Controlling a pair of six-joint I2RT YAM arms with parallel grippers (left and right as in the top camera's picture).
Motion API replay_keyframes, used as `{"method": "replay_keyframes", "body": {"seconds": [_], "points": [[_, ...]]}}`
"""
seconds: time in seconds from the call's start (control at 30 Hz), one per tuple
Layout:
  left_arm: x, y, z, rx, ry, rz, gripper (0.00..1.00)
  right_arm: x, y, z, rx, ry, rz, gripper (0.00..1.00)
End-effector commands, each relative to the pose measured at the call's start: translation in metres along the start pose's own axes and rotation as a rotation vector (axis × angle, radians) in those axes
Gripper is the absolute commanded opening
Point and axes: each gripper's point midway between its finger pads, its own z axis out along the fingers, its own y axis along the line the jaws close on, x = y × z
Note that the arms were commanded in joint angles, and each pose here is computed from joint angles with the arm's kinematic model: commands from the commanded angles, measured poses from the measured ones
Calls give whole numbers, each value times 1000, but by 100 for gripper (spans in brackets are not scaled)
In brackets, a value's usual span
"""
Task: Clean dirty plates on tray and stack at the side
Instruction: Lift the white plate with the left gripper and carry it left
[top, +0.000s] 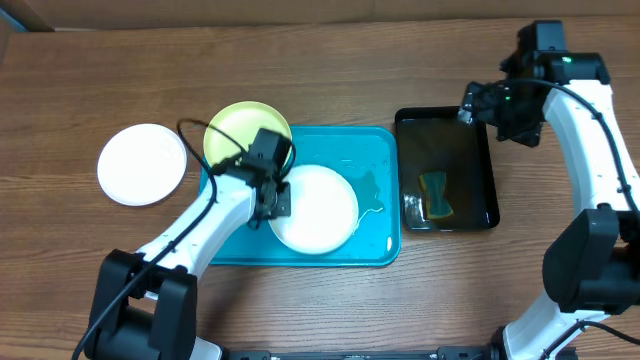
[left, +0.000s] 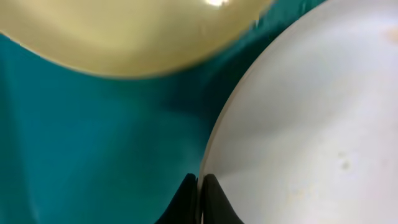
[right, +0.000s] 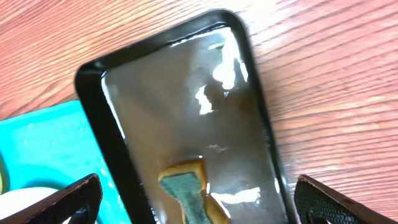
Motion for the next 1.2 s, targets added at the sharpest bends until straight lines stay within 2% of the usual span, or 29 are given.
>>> {"method": "replay_keyframes", "body": {"seconds": [0.0,0.2,0.4,0.57,0.8,0.9,1.17], "points": [[-43,8,-38,-127,-133,-1,4,-5,2,-5,-8,-27,8,100],[-74,-8,-99,-296,-317,90,4,-6,3,-5,-9,-29,7,100],[-87,-30,-142,-443,-513,169,4,-6,3,-5,-9,-29,7,100],[-85,-48,-180,-614,-702,234,4,-6,3,-5,-9,-29,7,100],[-64,-81,-261,-871,-1058,269,4,-6,3,-5,-9,-29,7,100],[-57,-97,-264,-857,-1068,324,4,-6,3,-5,-9,-29,7,100],[-55,-101,-265,-852,-1072,336,4,-6,3,-5,-9,-29,7,100]]}}
